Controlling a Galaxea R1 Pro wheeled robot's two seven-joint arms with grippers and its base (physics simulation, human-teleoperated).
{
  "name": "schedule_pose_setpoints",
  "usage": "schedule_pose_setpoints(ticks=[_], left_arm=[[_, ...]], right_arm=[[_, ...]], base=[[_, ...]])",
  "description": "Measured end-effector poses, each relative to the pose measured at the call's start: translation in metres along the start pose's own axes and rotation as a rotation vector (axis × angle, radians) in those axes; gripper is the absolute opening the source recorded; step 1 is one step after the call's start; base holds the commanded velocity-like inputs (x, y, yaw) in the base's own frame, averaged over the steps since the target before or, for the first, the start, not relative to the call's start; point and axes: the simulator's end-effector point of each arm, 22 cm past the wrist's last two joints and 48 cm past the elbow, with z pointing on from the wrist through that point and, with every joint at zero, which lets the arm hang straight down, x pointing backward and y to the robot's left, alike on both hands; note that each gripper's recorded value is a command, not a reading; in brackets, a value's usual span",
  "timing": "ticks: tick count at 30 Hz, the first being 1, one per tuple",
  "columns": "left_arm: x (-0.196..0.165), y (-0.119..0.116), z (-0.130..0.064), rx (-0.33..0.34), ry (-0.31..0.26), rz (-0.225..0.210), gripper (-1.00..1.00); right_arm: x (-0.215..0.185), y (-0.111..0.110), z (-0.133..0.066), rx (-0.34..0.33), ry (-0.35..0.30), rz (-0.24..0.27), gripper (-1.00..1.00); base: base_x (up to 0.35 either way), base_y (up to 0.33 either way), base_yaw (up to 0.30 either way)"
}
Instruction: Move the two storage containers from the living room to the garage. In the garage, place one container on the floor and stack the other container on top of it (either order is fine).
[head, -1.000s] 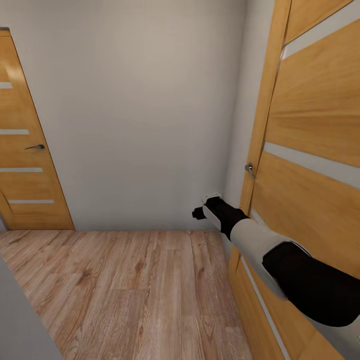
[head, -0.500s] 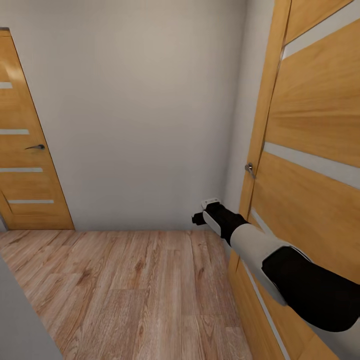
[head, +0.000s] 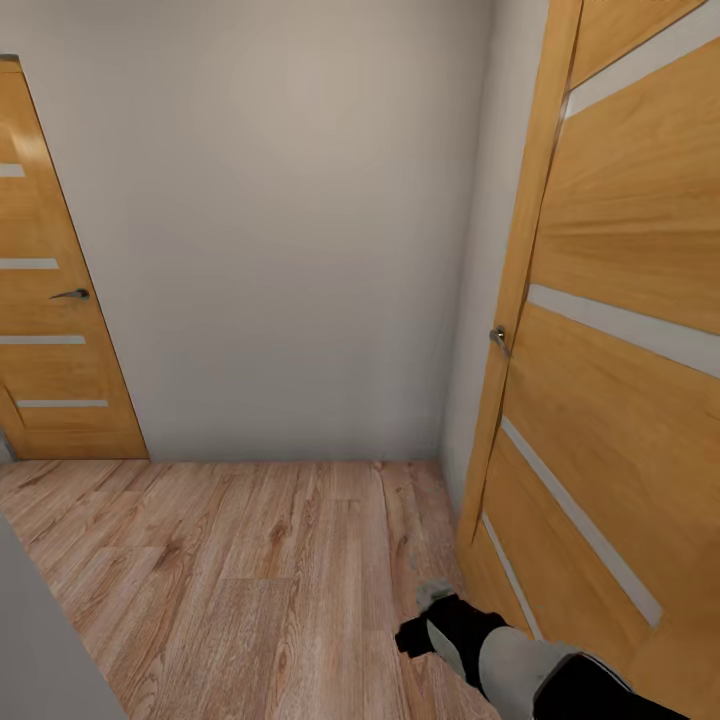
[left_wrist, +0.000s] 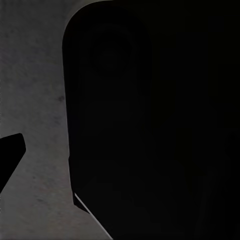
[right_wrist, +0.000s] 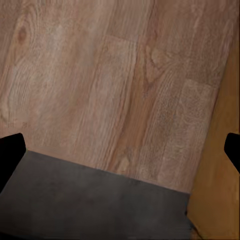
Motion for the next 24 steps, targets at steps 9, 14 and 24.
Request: schedule_pose_setpoints(ticks=[9, 14, 24], left_arm=[[0.0, 0.0, 0.0, 0.0, 0.0, 0.0, 1.0], [0.0, 0.0, 0.0, 0.001, 0.0, 0.0, 1.0], [0.0, 0.0, 0.0, 0.0, 0.0, 0.0, 1.0]], right_arm=[[0.132, 0.01, 0.024, 0.004, 0.035, -0.067, 1.0], [0.201, -0.018, 0.026, 0.035, 0.058, -0.056, 1.0], [0.3, -0.032, 0.015, 0.049, 0.123, -0.038, 1.0]], base=[[0.0, 0.0, 0.0], [0.0, 0.0, 0.0], [0.0, 0.0, 0.0]])
